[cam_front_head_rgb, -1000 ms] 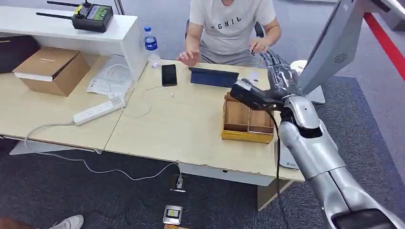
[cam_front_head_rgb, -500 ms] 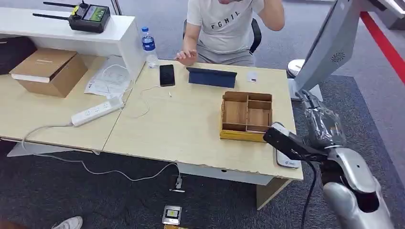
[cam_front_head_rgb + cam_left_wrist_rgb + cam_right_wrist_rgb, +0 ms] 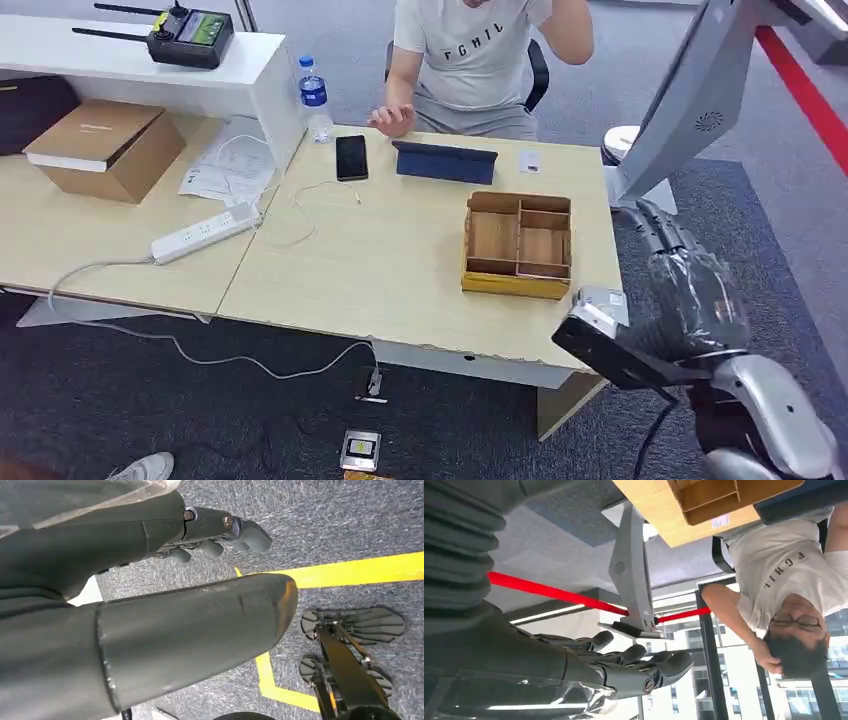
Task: Pass the card to the sensor for recognition and then transmit it.
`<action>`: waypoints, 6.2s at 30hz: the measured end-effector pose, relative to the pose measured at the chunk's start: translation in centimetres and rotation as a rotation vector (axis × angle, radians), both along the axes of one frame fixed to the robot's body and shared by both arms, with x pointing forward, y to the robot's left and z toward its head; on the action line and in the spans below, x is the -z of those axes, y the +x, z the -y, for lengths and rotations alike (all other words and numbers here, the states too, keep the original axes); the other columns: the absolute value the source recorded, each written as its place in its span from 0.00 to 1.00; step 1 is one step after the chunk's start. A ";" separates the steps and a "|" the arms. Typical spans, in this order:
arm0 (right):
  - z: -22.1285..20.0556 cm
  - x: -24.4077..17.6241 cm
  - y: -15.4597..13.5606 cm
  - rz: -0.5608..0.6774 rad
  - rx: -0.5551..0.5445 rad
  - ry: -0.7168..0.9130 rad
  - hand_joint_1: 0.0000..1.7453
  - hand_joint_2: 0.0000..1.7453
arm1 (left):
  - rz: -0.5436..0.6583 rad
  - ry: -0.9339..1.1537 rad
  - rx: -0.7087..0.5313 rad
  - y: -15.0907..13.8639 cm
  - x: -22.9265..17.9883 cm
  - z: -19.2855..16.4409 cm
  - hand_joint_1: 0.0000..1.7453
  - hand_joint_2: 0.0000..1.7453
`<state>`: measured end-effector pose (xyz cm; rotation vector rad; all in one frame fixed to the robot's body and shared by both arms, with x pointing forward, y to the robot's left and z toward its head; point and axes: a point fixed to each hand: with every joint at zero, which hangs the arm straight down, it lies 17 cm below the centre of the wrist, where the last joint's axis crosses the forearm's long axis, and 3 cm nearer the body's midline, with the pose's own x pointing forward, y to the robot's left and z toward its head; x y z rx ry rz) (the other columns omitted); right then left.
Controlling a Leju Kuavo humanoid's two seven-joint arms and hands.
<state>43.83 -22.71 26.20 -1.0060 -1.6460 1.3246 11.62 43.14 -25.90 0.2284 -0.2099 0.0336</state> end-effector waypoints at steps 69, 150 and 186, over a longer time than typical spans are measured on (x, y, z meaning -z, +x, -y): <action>-4.6 21.9 9.3 -0.272 0.126 -0.178 0.00 1.00 | 0.030 -0.023 0.037 1.2 -0.2 0.6 0.00 0.00; 0.7 20.7 12.8 -0.271 0.222 -0.338 0.00 1.00 | -0.049 0.001 -0.088 -0.8 0.1 -0.4 0.00 0.00; 0.5 22.2 11.7 -0.337 0.209 -0.273 1.00 1.00 | -0.043 0.001 -0.097 -0.6 0.1 -0.4 0.00 0.00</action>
